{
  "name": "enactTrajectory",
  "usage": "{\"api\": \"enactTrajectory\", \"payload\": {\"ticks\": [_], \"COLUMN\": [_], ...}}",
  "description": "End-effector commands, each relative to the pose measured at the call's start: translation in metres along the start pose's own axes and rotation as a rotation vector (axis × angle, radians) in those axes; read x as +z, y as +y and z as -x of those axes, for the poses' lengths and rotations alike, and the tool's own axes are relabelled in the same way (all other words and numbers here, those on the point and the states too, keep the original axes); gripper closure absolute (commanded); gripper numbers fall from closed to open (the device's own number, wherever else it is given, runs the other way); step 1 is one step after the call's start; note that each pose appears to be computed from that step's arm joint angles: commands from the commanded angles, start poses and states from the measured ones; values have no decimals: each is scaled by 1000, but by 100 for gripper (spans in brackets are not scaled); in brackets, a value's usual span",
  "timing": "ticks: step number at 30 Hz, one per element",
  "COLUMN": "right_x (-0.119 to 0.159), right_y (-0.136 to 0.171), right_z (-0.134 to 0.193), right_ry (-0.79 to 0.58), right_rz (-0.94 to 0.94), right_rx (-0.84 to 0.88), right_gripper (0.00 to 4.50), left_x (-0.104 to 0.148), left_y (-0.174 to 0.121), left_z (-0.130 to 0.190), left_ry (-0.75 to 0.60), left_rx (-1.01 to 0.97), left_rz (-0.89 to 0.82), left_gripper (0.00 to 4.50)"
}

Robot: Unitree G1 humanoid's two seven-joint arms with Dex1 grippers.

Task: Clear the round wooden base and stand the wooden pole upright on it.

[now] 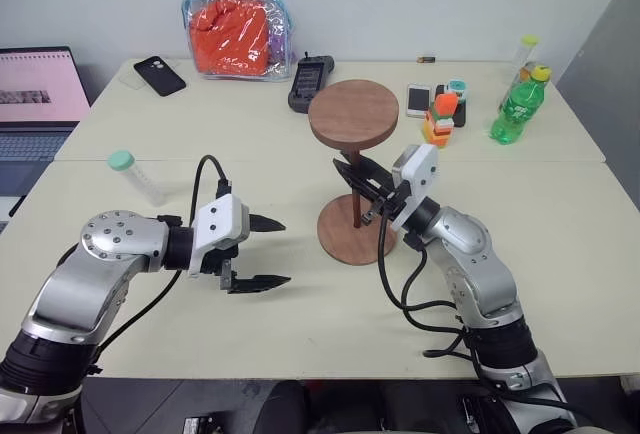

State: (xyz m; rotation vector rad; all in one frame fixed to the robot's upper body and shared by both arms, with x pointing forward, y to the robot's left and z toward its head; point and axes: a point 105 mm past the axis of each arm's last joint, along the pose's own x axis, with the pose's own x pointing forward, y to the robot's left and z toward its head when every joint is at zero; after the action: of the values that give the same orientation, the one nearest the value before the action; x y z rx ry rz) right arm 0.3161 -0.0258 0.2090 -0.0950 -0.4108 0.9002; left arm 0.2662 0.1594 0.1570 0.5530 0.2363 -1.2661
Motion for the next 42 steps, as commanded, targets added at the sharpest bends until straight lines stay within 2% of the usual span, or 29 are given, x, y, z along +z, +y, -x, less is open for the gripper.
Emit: {"api": "enactTrajectory", "payload": {"ticks": [1, 12, 20, 34, 42], "right_x": [4, -16, -39, -74, -80], "right_y": [1, -5, -11, -6, -10], "right_z": [2, 14, 20, 33, 40], "right_ry": [-28, 40, 141, 307, 323], "right_rz": [-4, -32, -53, -72, -91], "right_rx": [-10, -63, -118, -115, -142], "right_gripper": [424, 424, 424, 424, 424], "left_x": [8, 13, 15, 15, 16], "left_y": [4, 6, 8, 8, 9], "left_z": [1, -2, -1, -2, -1], "left_ry": [-13, -22, -25, -23, -25], "left_rx": [23, 28, 30, 36, 40], "left_rz": [-30, -27, -22, -21, -16], "left_gripper": [0, 0, 0, 0, 0]}}
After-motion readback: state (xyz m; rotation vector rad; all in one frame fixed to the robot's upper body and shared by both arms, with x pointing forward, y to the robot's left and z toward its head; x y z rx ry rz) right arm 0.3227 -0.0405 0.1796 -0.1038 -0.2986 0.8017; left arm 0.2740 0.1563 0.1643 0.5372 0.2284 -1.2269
